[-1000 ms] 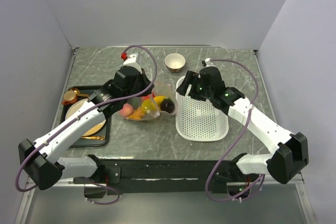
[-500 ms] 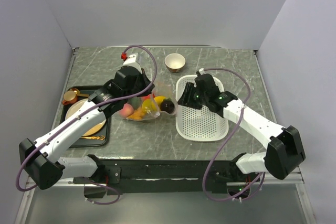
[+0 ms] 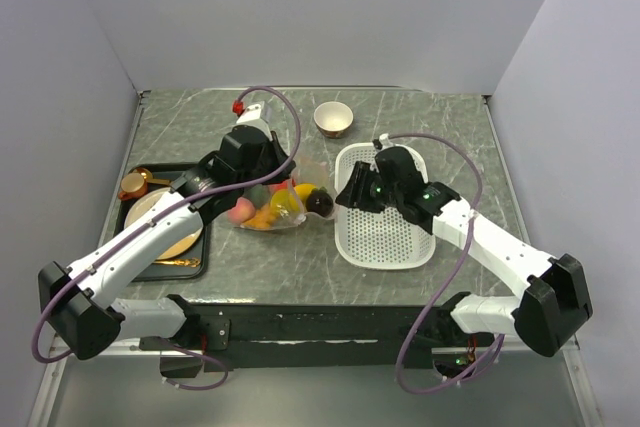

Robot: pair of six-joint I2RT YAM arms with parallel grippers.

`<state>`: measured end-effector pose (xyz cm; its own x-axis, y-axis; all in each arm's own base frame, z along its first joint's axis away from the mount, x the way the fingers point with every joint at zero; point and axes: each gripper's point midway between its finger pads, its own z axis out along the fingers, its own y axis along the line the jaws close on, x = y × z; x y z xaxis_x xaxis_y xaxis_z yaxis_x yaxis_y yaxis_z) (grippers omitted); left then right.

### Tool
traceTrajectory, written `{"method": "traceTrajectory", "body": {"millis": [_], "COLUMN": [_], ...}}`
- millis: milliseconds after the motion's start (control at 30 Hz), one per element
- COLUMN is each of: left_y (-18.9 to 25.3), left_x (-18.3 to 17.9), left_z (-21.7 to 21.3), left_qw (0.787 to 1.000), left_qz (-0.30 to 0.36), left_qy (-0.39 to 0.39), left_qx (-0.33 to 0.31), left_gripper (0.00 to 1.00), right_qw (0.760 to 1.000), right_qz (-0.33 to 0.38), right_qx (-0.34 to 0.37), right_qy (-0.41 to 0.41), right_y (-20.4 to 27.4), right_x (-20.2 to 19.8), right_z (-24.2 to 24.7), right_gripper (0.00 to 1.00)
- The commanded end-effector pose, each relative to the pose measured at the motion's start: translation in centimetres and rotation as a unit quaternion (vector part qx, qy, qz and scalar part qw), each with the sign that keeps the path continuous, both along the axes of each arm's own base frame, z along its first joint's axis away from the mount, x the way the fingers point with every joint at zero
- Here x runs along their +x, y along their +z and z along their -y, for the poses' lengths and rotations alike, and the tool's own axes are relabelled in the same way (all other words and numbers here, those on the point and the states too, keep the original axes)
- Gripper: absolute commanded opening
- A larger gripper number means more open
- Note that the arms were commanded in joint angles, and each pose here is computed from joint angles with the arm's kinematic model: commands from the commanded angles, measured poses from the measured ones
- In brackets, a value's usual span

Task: Place the food in the zip-top bag and seal the zipper
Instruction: Adjust the zipper food storage bag at the center of the board.

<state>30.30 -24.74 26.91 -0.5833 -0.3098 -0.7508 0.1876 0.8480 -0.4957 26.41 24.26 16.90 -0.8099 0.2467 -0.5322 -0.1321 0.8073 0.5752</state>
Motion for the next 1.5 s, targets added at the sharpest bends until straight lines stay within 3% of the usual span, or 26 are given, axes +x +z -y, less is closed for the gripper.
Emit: {"method": "traceTrajectory", "body": {"millis": [0, 200, 333, 500, 600, 633, 667, 867, 1100, 1200, 1467], "left_y": [1.1, 1.1, 1.2, 0.9, 0.8, 0.8, 0.8, 1.5, 7.5, 10.1, 12.8], "left_x": [0.5, 0.5, 0.5, 0.4, 0.3, 0.4, 0.4, 0.5, 0.0, -0.2, -1.0], "left_z": [0.5, 0.4, 0.3, 0.4, 0.4, 0.4, 0.3, -0.4, -3.5, -5.8, -9.2], "left_qw": [1.0, 1.0, 1.0, 1.0, 1.0, 1.0, 1.0, 1.0, 0.994, 0.988, 0.979], "left_qz": [0.016, 0.016, 0.018, 0.015, 0.013, 0.014, 0.014, 0.02, 0.085, 0.113, 0.139], "left_qy": [0.0, 0.0, 0.002, -0.001, -0.002, -0.002, -0.001, 0.014, 0.058, 0.098, 0.146], "left_qx": [-0.021, -0.018, -0.017, -0.016, -0.017, -0.016, -0.015, -0.007, -0.028, -0.026, -0.022], "left_gripper": [0.01, 0.01, 0.01, 0.01, 0.01, 0.01, 0.01, 0.01, 0.01, 0.01, 0.01], "right_qw": [1.0, 1.0, 1.0, 1.0, 1.0, 1.0, 1.0, 0.995, 0.976, 0.972, 0.98], "right_qz": [0.011, 0.005, -0.01, -0.015, -0.016, -0.006, 0.0, 0.086, 0.183, 0.191, 0.144], "right_qx": [0.014, -0.004, -0.021, -0.004, -0.002, 0.0, 0.002, 0.033, 0.093, 0.098, 0.082], "right_qy": [0.013, 0.004, -0.005, 0.011, 0.018, 0.022, 0.02, 0.025, 0.078, 0.094, 0.107], "right_y": [0.6, -0.4, -2.0, -2.4, -2.2, -1.5, -1.0, 6.0, 15.8, 17.4, 14.6], "right_x": [-0.2, 0.7, 1.3, 1.7, 1.9, 2.1, 2.2, 3.5, 3.1, 3.4, 4.9], "right_z": [-1.1, -1.1, -1.1, -2.4, -2.8, -3.0, -2.9, -3.3, -4.8, -5.5, -7.5], "right_gripper": [0.5, 0.48, 0.36, 0.34, 0.15, 0.03, 0.0, 0.0, 0.0, 0.0, 0.0]}}
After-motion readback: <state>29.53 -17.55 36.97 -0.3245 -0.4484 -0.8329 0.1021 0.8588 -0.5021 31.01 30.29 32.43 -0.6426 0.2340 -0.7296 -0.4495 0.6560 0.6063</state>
